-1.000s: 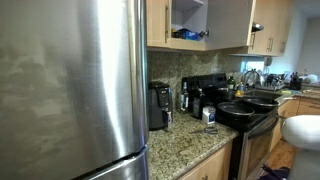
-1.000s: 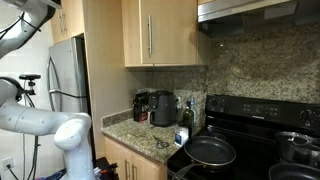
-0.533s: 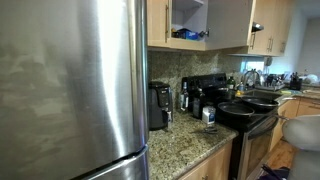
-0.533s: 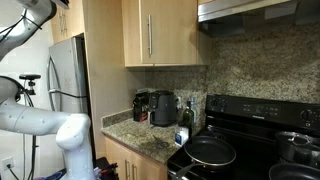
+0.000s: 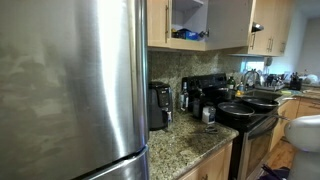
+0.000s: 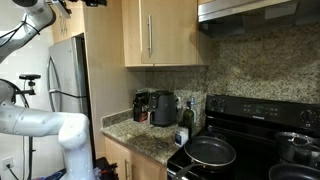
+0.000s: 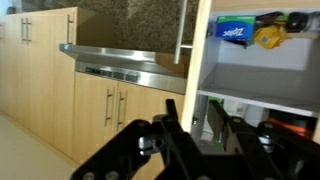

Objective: Close the drawer of the air fryer, open the right upper cabinet door, remove the black bottle from the cabinet and put it on the countertop

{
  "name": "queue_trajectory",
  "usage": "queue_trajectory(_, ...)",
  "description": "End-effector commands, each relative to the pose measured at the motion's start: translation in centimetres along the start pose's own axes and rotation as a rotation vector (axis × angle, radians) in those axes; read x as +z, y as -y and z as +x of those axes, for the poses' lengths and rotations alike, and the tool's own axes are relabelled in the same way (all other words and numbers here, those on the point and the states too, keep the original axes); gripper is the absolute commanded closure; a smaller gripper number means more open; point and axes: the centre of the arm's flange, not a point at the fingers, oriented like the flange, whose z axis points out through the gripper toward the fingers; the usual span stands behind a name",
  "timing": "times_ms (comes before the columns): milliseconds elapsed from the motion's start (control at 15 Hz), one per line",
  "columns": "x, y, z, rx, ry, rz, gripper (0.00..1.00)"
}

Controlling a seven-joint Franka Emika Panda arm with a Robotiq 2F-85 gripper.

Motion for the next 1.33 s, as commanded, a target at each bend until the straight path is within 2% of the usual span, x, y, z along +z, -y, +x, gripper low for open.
queue_trajectory(0, 1.5, 8.0, 0.8, -0.080, 0.005, 0.186, 0.31)
queue_trajectory(200, 3.1, 14.4, 3.7, -0.097, -0.028, 0.365, 0.08)
queue_trajectory(267, 4.8, 16.1, 4.8, -0.043, 0.000, 0.412, 0.02)
queue_trajectory(333, 5.9, 17.1, 5.1, -0.013, 0.031, 0.448, 0.00)
queue_trajectory(400, 3.2, 15.3, 1.7, -0.048, 0.002, 0.363, 0.14)
queue_trajectory(533, 6.0, 16.8, 2.7, -0.023, 0.034, 0.402, 0.01)
queue_trajectory(600, 6.7, 17.0, 3.0, -0.020, 0.043, 0.409, 0.00)
queue_trajectory(733, 9.2, 17.4, 5.0, 0.111, 0.163, 0.412, 0.00)
queue_trajectory(1067, 18.4, 17.7, 9.8, 0.344, 0.304, 0.439, 0.00)
queue_trajectory(1133, 20.0, 18.9, 10.1, 0.378, 0.356, 0.423, 0.00)
queue_trajectory(1200, 20.6, 19.7, 9.9, 0.400, 0.404, 0.362, 0.00)
queue_trajectory(1267, 19.7, 17.9, 6.0, 0.347, 0.344, 0.402, 0.00)
